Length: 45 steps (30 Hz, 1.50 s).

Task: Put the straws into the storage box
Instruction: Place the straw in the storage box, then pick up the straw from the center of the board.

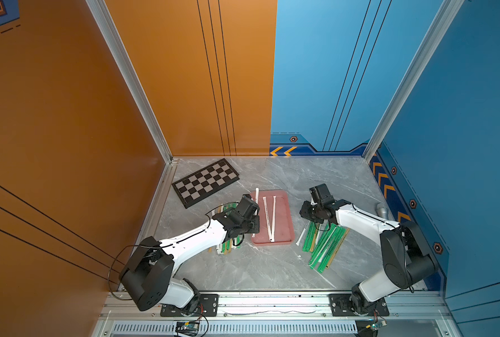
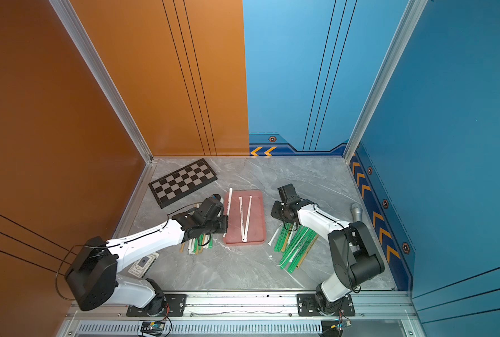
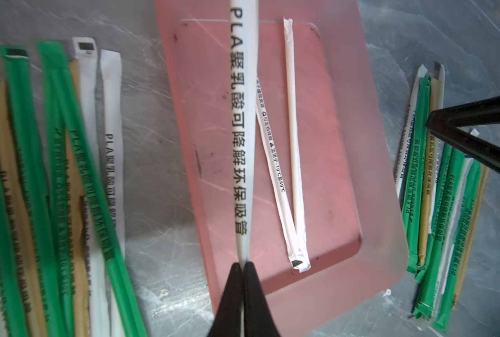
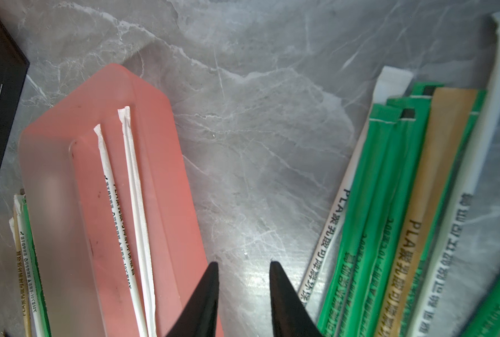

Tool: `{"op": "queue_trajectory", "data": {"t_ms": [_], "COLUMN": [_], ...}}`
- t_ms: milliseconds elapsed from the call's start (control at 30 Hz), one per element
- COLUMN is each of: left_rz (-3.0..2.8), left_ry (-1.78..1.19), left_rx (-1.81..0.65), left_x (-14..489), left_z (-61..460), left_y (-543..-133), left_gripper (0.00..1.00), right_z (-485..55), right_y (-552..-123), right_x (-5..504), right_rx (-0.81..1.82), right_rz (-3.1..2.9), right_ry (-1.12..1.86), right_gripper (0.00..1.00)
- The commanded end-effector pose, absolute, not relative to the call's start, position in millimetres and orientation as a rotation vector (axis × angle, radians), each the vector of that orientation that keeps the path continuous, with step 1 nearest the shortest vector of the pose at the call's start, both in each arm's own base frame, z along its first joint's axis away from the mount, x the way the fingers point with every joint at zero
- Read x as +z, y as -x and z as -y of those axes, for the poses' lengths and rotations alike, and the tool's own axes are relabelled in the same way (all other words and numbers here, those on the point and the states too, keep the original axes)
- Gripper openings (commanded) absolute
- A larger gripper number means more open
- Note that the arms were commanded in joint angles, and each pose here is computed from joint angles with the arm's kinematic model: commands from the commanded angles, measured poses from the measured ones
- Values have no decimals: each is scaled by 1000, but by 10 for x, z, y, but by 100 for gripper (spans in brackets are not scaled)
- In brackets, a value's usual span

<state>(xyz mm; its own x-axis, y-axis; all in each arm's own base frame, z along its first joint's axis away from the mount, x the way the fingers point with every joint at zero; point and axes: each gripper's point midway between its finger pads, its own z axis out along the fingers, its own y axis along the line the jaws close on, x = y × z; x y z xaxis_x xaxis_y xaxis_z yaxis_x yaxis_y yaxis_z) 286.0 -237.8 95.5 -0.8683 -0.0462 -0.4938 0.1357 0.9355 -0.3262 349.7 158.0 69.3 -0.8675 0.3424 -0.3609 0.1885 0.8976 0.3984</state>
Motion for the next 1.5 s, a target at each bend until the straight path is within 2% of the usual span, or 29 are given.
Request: {"op": "queue_trajectory", "data": {"t_ms": [0, 233, 600, 867, 1033, 1067, 1100, 1200, 1467], "left_rz": [-2584, -2584, -2508, -2448, -2436, -2432, -2427, -2424, -2410], "left_ry": [-61, -59, -70, -48, -22, -15, -8, 2, 57], "left_rx": [-579, -553, -486, -365, -317, -306, -298, -284, -253], "left_x": [967, 936, 1091, 1232, 1239, 1229, 1232, 1235, 1279], "left_z": [2598, 2618, 2424, 2100, 1921, 1882, 1857, 1788, 1587], "left_y": [-2890, -2882, -2874, -2864, -2832, -2824, -2824, -2824, -2800], "left_gripper": [6, 30, 45, 74, 85, 92, 94, 99, 99], "right_z": [-1435, -1294, -1329, -1398, -1410, -1427, -1435, -1453, -1466], "right_y": [-3451, -3428, -3160, -3096, -3029, -3020, -3014, -3000, -3003], "right_x": [667, 557, 383, 268, 224, 228, 224, 179, 85], "right_rx": [402, 250, 192, 183, 166, 166, 165, 153, 105], "right_rz": [-2641, -2695, -2793, -2841, -2858, -2859, -2862, -2874, -2903], "right_ry": [-393, -382, -384, -379, -400, -395, -393, -391, -357], "right_gripper": [33, 31, 31, 30, 30, 30, 30, 30, 25]}}
